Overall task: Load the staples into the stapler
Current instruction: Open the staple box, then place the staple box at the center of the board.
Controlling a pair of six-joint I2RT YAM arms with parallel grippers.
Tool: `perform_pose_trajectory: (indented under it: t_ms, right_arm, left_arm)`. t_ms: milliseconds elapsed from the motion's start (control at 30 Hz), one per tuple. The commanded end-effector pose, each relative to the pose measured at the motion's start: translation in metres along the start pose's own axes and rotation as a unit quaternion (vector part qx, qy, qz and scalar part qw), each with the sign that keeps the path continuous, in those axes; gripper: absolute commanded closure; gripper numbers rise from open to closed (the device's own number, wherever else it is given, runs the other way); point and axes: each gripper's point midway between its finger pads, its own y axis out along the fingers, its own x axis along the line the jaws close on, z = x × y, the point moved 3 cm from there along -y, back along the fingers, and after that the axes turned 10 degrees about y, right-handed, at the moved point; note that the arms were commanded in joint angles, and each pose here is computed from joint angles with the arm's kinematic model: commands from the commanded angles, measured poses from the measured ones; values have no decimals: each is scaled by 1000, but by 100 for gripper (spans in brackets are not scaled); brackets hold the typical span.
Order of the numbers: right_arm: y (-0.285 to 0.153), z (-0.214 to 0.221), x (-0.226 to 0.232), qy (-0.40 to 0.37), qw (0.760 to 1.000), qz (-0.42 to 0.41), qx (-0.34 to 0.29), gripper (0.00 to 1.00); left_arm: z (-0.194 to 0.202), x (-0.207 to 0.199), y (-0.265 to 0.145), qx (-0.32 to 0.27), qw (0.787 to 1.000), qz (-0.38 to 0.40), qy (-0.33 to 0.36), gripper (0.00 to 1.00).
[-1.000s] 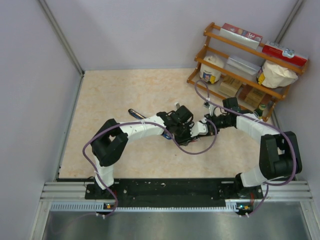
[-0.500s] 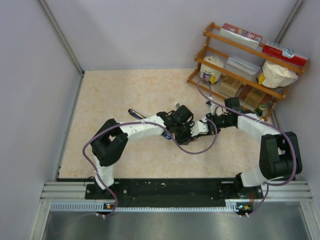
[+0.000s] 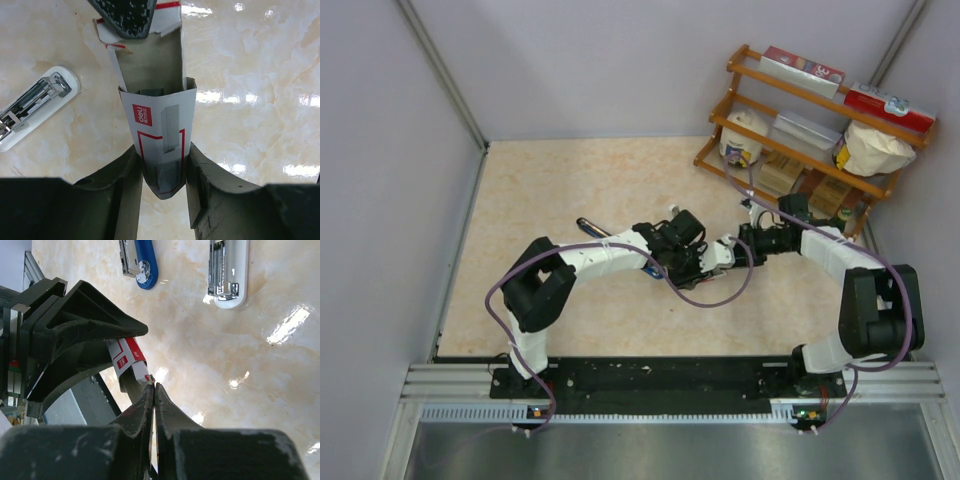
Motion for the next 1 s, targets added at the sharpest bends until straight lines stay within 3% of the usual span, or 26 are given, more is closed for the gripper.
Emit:
perform_pose_trajectory:
  t_ms: [0, 967]
  right_arm:
    - [-9, -17, -4, -18, 999, 8, -27, 100]
    - [-1, 3, -24, 31, 999, 14, 29, 100]
  left_arm:
    - [-1, -4, -11, -3, 1000, 5, -2, 60]
    - [14, -9, 8, 15, 1000, 19, -20, 60]
